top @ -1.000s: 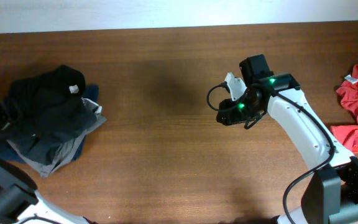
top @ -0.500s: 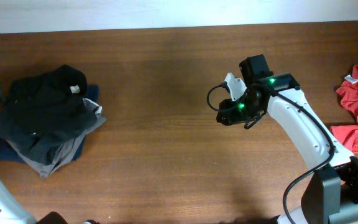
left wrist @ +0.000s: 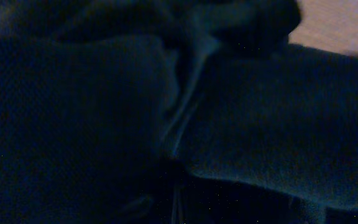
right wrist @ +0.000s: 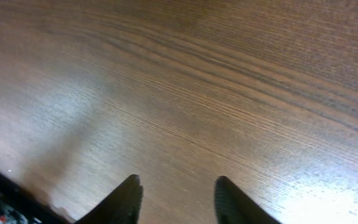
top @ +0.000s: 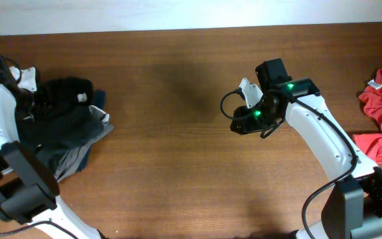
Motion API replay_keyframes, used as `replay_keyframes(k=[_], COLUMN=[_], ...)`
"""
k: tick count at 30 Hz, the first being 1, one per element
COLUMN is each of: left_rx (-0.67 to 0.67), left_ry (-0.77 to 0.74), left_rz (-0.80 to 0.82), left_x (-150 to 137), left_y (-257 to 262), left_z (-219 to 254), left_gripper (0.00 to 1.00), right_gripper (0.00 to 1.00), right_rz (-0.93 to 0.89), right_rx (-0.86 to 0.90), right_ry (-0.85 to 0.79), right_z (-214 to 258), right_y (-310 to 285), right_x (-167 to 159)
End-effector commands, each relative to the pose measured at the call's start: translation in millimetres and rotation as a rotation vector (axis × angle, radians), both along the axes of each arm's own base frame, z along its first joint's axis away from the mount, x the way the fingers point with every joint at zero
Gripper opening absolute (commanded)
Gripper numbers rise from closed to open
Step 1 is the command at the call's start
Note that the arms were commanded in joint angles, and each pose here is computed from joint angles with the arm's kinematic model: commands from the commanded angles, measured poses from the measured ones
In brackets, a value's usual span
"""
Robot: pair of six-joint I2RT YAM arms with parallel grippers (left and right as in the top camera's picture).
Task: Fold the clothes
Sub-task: 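Release the bundle on the stack and raise the left gripper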
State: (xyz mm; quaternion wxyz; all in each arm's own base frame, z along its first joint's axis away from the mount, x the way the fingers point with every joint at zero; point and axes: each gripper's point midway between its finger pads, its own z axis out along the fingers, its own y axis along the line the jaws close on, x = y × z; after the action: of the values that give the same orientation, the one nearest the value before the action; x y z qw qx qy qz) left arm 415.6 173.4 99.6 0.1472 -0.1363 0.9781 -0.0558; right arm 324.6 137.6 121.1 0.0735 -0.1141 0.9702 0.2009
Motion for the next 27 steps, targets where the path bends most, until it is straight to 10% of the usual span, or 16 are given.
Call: replay_keyframes(k=[1, 12, 19, 21, 23, 25, 27], left_rx=[0.023, 0.100, 0.174, 0.143, 0.138, 0.139, 0.139], left_ry=[0.107, -0.272, -0.403, -0.409, -0.409, -0.409, -0.401], left_rz=[0.088, -0.327, -0.514, -0.513, -0.525, -0.534, -0.535], left_x=[-18, -6, -76, -96, -114, -124, -131], left_y=[10, -108, -196, -211, -218, -220, -219], left_z=[-18, 140, 221, 230, 235, 238, 239], left_gripper=[0.01, 0.10, 0.54, 0.99, 0.99, 0.99, 0.99], right_gripper=[0.41, 0.41, 0.42, 0.42, 0.53, 0.99, 0.99], right_rz=[0.007, 0.052, -0.065, -0.104, -0.122, -0.134, -0.138], right_rx=[0.011, 0.020, -0.027, -0.034, -0.037, -0.036, -0.026], right_ry=[-0.009, -0.257, -0.632, -0.701, -0.766, -0.811, -0.845], right_z=[4, 53, 165, 188, 207, 221, 231], right_y=[1, 1, -27, -36, -43, -47, -49], right_x=[0, 21, 7, -5, -17, -27, -36])
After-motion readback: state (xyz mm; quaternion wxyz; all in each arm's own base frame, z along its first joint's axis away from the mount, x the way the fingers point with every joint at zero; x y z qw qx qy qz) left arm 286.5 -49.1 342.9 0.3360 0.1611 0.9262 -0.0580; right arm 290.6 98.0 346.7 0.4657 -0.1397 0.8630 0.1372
